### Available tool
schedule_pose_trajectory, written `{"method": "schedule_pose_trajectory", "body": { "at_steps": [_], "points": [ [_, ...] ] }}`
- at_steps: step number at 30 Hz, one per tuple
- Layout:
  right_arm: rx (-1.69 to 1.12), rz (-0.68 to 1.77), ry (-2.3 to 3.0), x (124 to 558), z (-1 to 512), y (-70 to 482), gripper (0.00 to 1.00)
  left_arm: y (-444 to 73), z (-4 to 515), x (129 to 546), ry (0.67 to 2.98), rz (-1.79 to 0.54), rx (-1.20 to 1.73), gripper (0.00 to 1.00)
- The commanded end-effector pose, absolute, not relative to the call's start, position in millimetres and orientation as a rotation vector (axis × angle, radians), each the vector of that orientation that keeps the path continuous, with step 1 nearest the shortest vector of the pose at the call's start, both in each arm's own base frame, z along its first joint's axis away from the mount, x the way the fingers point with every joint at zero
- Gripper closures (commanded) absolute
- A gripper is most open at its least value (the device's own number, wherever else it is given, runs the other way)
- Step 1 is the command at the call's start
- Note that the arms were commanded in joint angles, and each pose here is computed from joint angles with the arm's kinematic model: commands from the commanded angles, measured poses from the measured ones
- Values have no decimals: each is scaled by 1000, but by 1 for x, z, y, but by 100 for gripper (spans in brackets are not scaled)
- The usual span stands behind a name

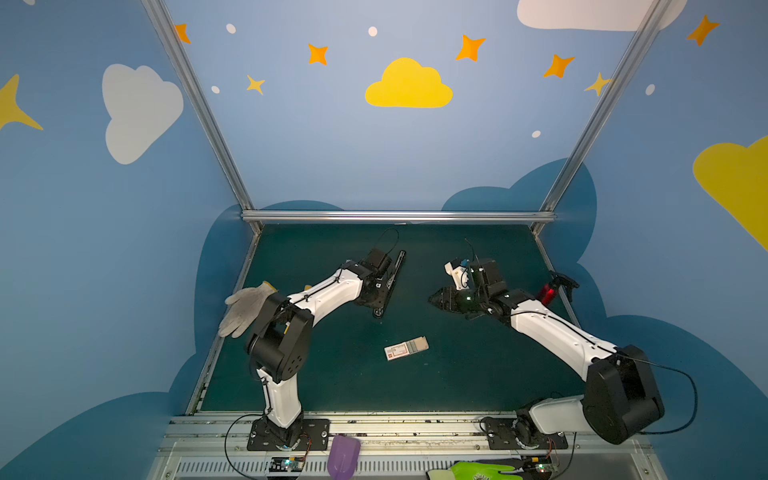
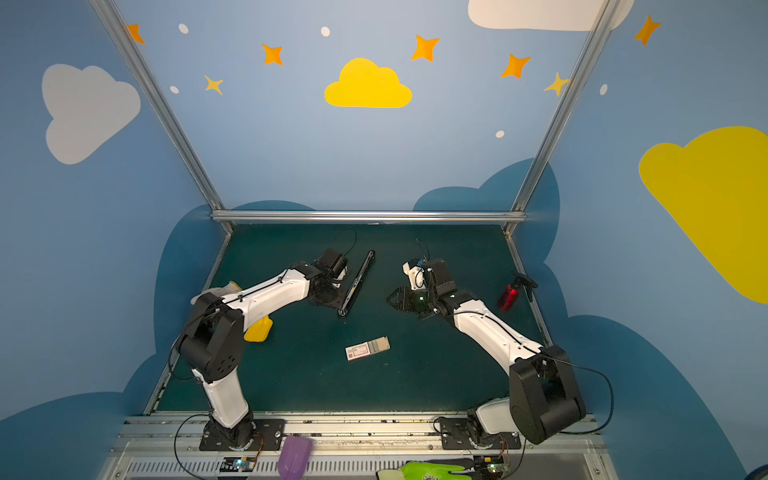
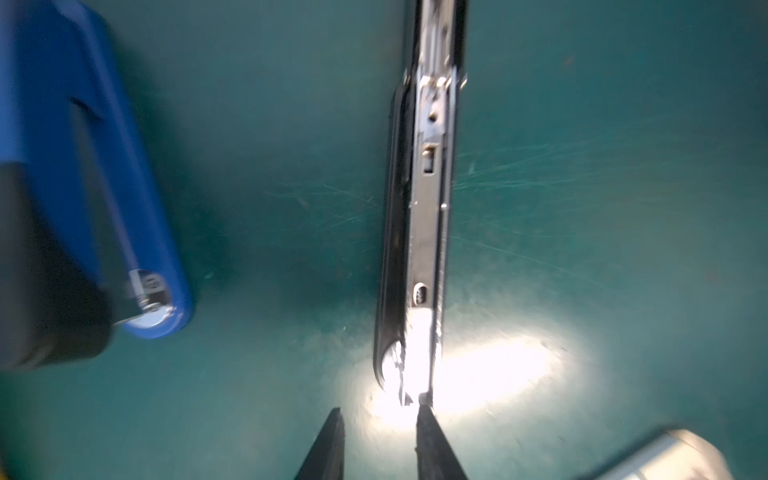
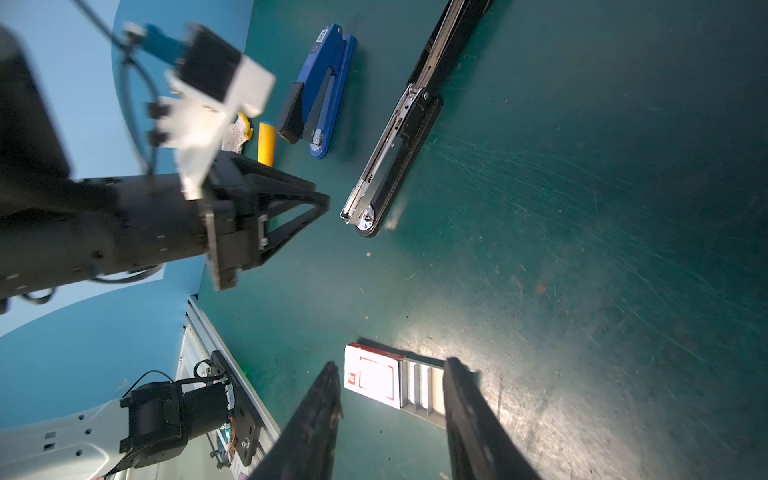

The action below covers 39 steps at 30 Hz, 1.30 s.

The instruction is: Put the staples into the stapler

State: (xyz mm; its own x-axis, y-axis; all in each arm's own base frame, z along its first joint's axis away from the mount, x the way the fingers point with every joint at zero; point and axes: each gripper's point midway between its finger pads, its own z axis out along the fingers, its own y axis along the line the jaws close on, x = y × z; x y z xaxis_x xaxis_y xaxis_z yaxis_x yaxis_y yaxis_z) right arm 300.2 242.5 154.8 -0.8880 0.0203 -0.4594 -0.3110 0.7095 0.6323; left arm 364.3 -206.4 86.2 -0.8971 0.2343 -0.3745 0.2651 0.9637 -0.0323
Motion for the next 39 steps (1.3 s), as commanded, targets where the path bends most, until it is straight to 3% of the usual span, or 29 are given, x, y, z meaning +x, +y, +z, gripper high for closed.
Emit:
{"method": "schedule_pose_trajectory", "body": {
  "at_steps": [1, 5, 12, 24, 34, 39],
  "points": [
    [-220, 1025, 2485, 298, 156, 240, 58, -212, 100, 354, 2727, -206, 319, 65],
    [-220, 1035, 2493, 300, 155, 242, 57, -227, 96, 352, 2728, -293, 314, 59],
    [-211, 1050, 2503, 301, 152, 244, 56, -234, 61, 354, 2781, -162, 397, 58],
    [-225, 1072, 2505, 304, 150, 250, 56, -180, 52, 365, 2793, 150, 275, 58],
    [-232, 1059, 2496, 301, 155, 245, 55, -204, 83, 389, 2717, 16, 299, 58],
    [-201, 1039, 2496, 302, 157, 238, 52, -237, 95, 422, 2638, -129, 344, 51]
  ]
}}
